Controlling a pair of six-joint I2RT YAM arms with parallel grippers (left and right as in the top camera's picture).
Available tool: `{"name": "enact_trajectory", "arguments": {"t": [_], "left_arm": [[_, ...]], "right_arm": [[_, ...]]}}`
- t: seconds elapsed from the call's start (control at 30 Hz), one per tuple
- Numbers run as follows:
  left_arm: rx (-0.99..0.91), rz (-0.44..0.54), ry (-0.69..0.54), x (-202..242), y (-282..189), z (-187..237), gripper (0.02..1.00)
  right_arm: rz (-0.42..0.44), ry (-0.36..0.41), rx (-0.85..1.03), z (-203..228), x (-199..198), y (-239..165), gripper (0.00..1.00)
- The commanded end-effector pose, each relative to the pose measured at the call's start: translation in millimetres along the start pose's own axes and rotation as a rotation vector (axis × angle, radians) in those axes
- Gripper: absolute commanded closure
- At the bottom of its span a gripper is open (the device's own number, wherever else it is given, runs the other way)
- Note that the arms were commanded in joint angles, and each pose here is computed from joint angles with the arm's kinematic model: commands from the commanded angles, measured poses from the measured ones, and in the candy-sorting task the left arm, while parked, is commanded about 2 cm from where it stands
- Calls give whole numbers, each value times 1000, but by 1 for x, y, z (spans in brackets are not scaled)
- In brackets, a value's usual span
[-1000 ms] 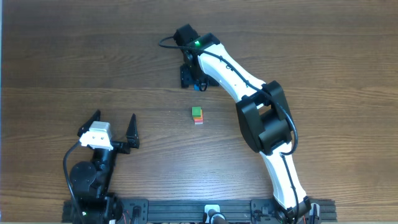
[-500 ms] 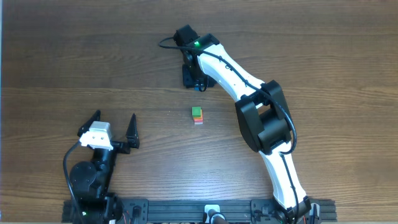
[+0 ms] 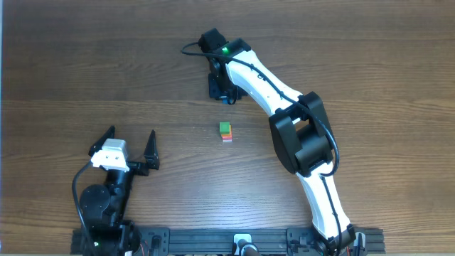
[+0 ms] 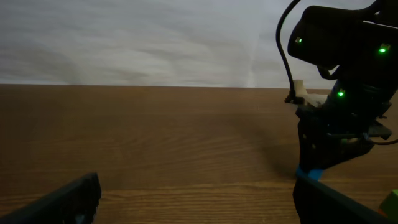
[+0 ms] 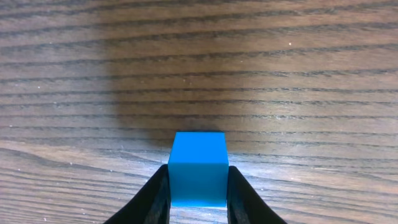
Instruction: Stack Cubes
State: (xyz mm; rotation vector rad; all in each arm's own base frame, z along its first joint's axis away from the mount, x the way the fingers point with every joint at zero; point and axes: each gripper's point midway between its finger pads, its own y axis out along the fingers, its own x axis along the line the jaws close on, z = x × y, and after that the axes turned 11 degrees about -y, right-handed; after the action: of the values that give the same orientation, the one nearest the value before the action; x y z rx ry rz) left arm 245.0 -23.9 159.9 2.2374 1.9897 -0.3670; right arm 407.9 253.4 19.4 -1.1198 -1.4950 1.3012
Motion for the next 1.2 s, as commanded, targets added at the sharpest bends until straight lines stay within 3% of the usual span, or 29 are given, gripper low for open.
{"name": "enact_trajectory", "arguments": {"t": [0.03, 0.27, 0.6, 1.2], "left_arm": [[1, 4, 15, 0, 0, 1, 18], [1, 4, 15, 0, 0, 1, 18], [1, 4, 15, 0, 0, 1, 20], [1, 4, 15, 0, 0, 1, 18]], "right_arm": [[-1, -1, 5, -1, 2, 4, 827], [-1, 0, 3, -1, 2, 4, 991], [-14, 2, -56, -10, 3, -25, 989], [13, 12, -185, 1, -2, -124, 991]]}}
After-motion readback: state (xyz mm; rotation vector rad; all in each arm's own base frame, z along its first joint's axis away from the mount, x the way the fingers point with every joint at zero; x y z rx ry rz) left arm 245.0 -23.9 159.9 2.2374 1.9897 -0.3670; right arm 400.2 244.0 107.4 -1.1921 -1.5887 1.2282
